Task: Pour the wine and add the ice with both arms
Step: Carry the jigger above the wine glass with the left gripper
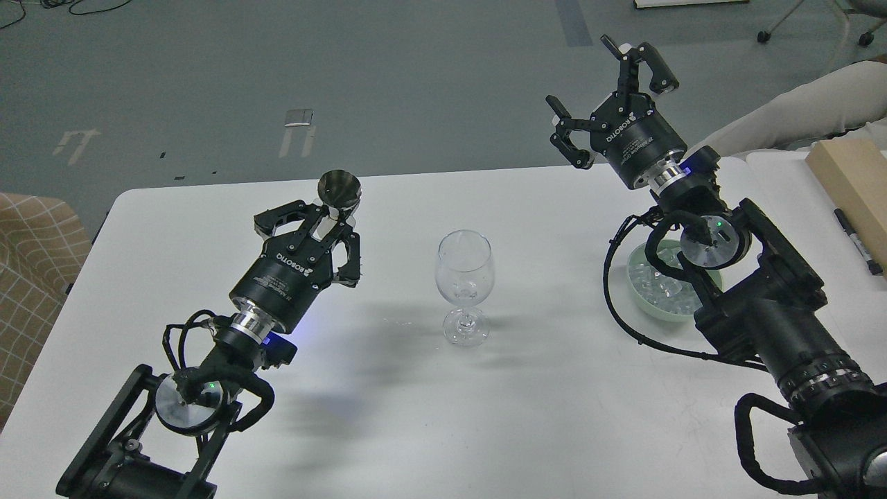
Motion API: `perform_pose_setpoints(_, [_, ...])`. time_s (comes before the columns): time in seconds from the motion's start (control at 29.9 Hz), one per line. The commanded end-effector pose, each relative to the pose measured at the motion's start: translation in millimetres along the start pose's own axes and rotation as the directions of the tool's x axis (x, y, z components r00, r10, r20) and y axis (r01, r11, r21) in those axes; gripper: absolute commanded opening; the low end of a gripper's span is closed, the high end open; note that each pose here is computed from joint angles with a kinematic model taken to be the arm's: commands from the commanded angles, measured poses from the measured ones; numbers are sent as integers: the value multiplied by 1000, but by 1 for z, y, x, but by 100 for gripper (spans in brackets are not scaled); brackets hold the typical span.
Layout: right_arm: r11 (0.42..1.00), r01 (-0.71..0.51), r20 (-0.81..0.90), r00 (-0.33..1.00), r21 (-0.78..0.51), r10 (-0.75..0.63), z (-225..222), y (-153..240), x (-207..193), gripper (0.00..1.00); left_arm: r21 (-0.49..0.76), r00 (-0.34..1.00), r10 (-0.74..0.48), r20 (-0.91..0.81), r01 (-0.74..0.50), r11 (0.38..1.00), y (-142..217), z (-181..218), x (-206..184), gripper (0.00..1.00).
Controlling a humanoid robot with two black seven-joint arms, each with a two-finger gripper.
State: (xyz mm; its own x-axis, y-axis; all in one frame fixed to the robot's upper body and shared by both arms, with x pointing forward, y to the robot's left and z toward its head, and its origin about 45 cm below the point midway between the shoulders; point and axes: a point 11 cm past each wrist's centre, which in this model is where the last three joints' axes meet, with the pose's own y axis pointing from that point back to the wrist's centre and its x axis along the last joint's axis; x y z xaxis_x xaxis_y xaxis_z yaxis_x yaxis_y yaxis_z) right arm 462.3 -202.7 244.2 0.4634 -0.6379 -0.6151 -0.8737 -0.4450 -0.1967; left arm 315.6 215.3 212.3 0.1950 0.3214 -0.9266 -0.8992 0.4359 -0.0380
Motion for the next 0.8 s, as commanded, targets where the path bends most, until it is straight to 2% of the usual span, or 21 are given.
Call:
perform_pose_setpoints(0.0, [1000,0,0,1000,0,0,0,0,0,99,26,1000,-4,6,4,1000,-4,-6,-3,14])
perform_pose_setpoints(0.77, [1000,-9,4,1000,-4,9,3,3,3,99,72,997,-41,70,36,997,-18,-12,-16,14])
